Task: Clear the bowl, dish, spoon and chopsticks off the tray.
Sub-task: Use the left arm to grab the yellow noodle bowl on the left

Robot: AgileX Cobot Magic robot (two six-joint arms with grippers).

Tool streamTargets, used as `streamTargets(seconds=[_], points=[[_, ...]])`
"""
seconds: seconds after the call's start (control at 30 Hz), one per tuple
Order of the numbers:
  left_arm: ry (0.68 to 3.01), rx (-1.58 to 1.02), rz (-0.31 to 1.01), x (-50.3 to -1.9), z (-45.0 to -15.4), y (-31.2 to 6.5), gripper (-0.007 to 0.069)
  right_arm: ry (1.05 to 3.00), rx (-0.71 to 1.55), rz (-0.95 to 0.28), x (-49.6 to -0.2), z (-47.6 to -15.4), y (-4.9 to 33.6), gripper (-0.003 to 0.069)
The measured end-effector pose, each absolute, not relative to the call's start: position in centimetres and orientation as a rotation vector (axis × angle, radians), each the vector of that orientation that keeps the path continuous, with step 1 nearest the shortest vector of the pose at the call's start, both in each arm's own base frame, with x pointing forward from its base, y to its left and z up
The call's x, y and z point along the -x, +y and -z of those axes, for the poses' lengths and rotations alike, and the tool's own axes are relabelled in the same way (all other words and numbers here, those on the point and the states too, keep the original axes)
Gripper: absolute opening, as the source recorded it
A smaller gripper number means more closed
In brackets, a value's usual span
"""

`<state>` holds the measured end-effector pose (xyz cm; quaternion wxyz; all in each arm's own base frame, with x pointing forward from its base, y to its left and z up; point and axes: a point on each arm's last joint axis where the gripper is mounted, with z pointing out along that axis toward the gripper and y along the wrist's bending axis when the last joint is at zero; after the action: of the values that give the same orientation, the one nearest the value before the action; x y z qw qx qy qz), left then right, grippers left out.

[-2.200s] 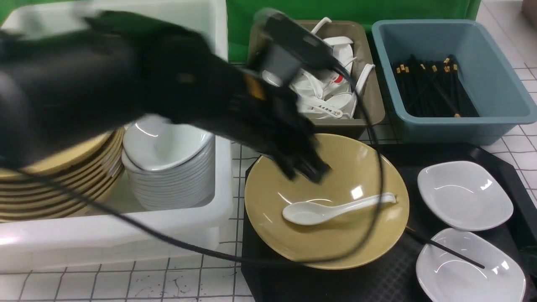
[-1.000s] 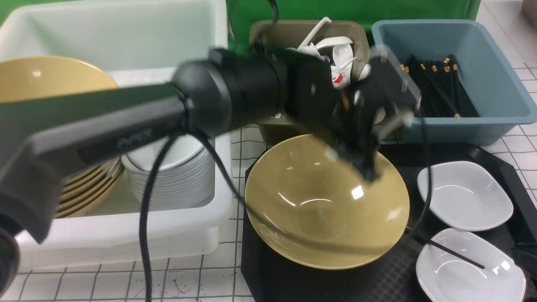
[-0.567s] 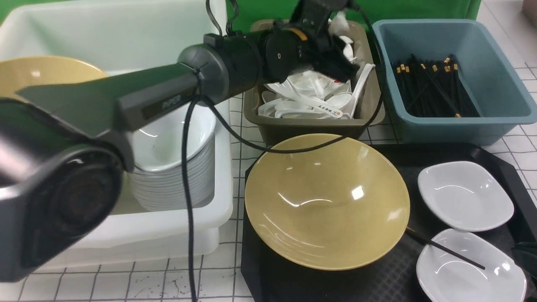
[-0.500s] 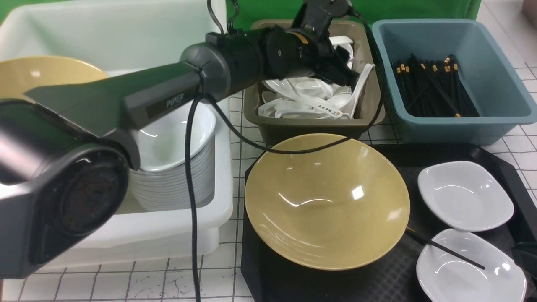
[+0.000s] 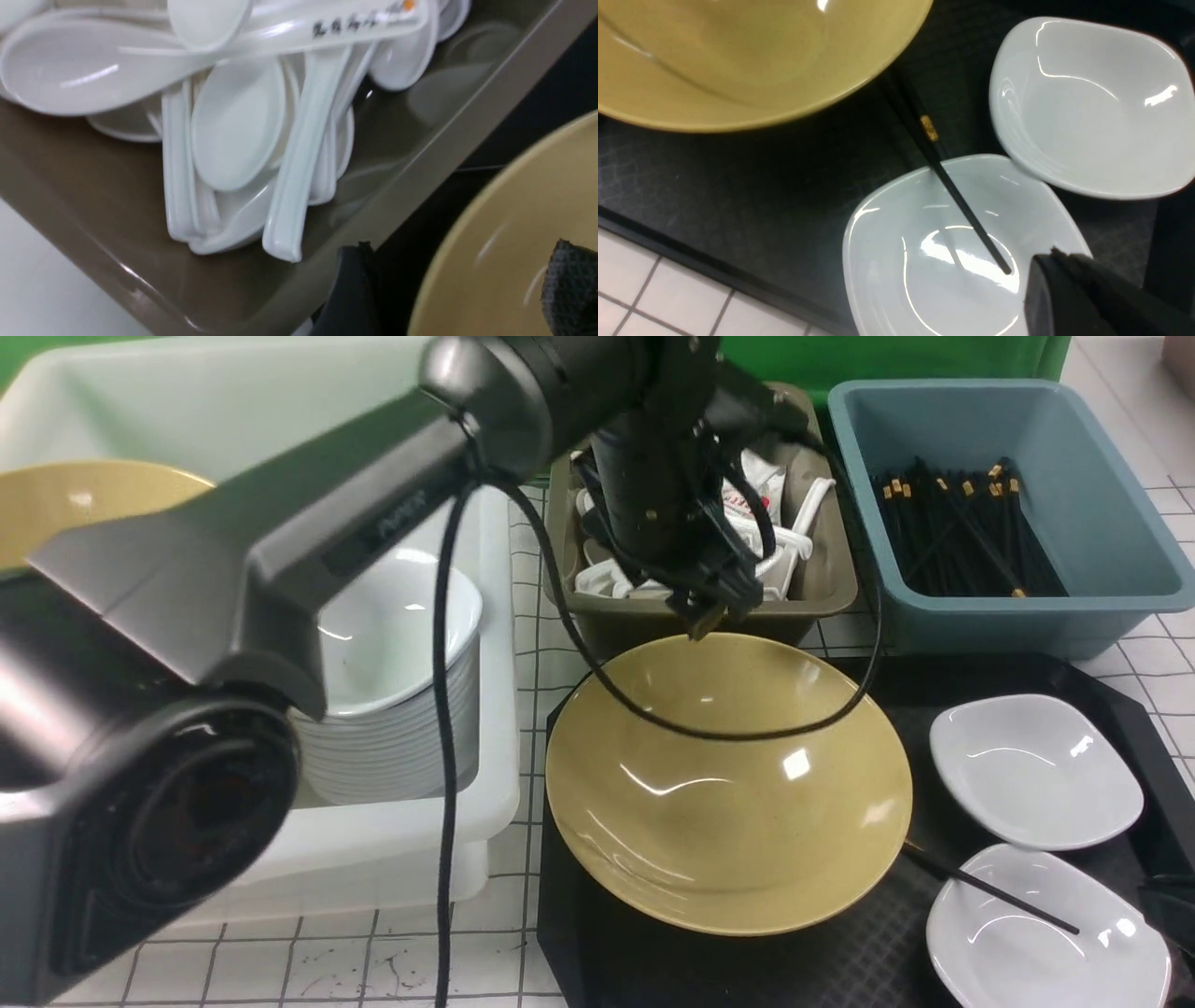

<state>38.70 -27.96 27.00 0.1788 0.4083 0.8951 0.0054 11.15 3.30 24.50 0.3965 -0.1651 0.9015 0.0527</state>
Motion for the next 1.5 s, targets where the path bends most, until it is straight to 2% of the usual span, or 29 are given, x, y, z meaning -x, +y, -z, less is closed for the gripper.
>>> streamTargets(seconds=[0.13,0.23,0.77,1.13,1.23,1.33,1.37,1.4,1.5], points=[[2.593,-1.138,-0.052,-39.1,-24.8,-28.1,0.0461,2.285,0.417,-0.136,-11.1,-24.5,3.3,0.0047],[2.606,-1.121,-0.041,-39.0,-24.4,-28.1,0.0461,2.284,0.416,-0.137,-11.1,-24.5,3.3,0.0047],[2.658,-0.98,0.047,-37.8,-26.2,-27.8,0.0461,2.284,0.415,-0.139,-11.2,-24.5,3.3,0.0048],[2.835,-0.985,0.019,-36.4,-21.6,-27.1,0.0459,2.283,0.415,-0.139,-11.2,-24.5,3.3,0.0048],[2.846,-1.007,0.036,-36.3,-21.1,-27.1,0.0436,2.282,0.414,-0.139,-11.2,-24.5,3.3,0.0048],[2.838,-1.083,0.045,-36.4,-20.3,-27.3,0.0325,2.282,0.413,-0.139,-11.2,-24.5,3.3,0.0048],[2.84,-1.083,0.044,-36.4,-20.2,-27.3,0.0315,2.282,0.413,-0.139,-11.2,-24.5,3.3,0.0048],[2.833,-1.107,0.066,-36.4,-20.0,-27.4,0.0246,2.282,0.413,-0.139,-11.2,-24.5,3.3,0.0048],[2.829,-1.105,0.098,-36.4,-20.4,-27.3,0.0213,2.282,0.412,-0.141,-11.2,-24.5,3.3,0.0048]])
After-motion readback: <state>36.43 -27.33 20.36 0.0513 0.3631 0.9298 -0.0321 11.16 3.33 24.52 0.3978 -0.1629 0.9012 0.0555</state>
